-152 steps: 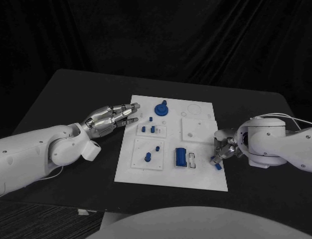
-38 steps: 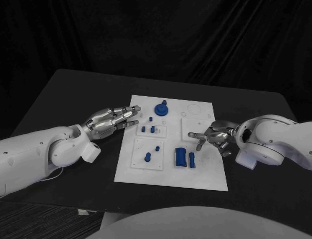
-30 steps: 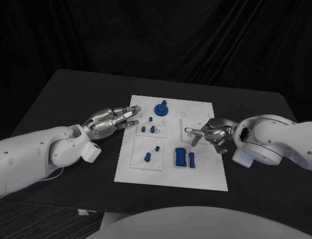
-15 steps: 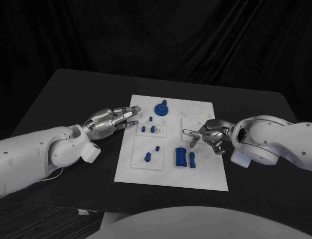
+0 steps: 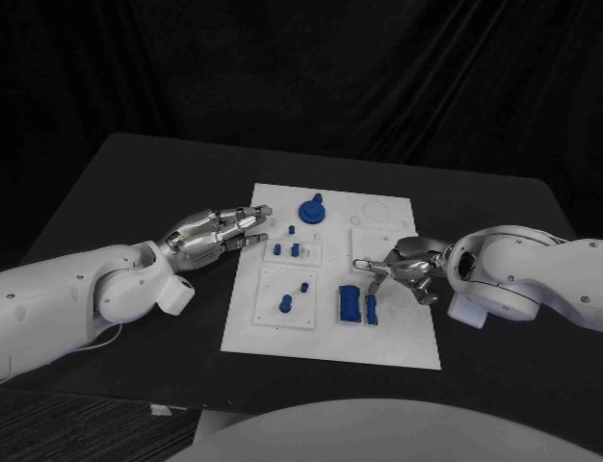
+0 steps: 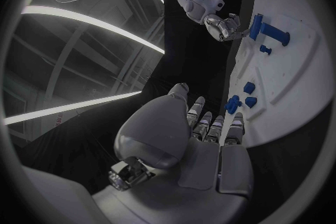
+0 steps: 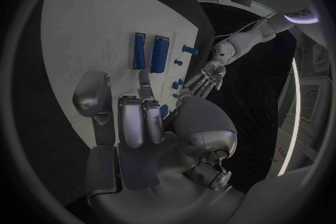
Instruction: Assemble the parts on the task board
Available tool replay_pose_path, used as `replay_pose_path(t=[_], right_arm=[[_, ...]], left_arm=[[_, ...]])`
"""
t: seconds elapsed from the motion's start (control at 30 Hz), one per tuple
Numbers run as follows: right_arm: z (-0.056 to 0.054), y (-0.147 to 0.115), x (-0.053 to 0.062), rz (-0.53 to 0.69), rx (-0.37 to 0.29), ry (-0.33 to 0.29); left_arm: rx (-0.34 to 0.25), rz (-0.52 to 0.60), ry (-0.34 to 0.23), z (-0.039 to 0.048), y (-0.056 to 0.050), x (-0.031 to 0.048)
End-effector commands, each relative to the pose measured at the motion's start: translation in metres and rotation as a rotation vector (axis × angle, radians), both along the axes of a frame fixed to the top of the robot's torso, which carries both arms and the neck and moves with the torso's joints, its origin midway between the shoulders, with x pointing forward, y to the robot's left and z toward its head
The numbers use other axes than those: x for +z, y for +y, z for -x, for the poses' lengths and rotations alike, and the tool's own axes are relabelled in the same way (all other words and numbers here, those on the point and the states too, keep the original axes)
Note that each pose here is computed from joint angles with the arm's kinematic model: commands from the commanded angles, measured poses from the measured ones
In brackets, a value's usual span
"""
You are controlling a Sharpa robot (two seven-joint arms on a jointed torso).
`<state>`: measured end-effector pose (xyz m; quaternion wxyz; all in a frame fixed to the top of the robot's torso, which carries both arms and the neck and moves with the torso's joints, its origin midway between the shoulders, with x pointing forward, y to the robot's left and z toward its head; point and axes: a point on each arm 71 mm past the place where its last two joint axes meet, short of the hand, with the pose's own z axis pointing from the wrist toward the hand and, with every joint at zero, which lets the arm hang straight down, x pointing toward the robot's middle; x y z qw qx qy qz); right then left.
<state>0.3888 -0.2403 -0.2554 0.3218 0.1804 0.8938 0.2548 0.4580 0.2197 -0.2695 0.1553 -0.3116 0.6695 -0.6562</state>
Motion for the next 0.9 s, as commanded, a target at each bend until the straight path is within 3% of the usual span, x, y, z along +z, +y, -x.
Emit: replay_pose_path(t=[0.03,0.5,0.9], right_arm=[[0.0026,-0.0015,-0.0039,0.047,0.017,0.037],[0.0027,-0.0038,-0.0071,0.085,0.028,0.066],[-0.0010,0.0003,-0.0013,0.108,0.092,-0.066]], left_arm=[[-0.012,0.020,0.003,0.0016,-0.0027,0.0006],[-0.009,0.017,0.002,0.0011,-0.0020,0.0002],[-0.008,0.018,0.002,0.0010,-0.0014,0.0001]])
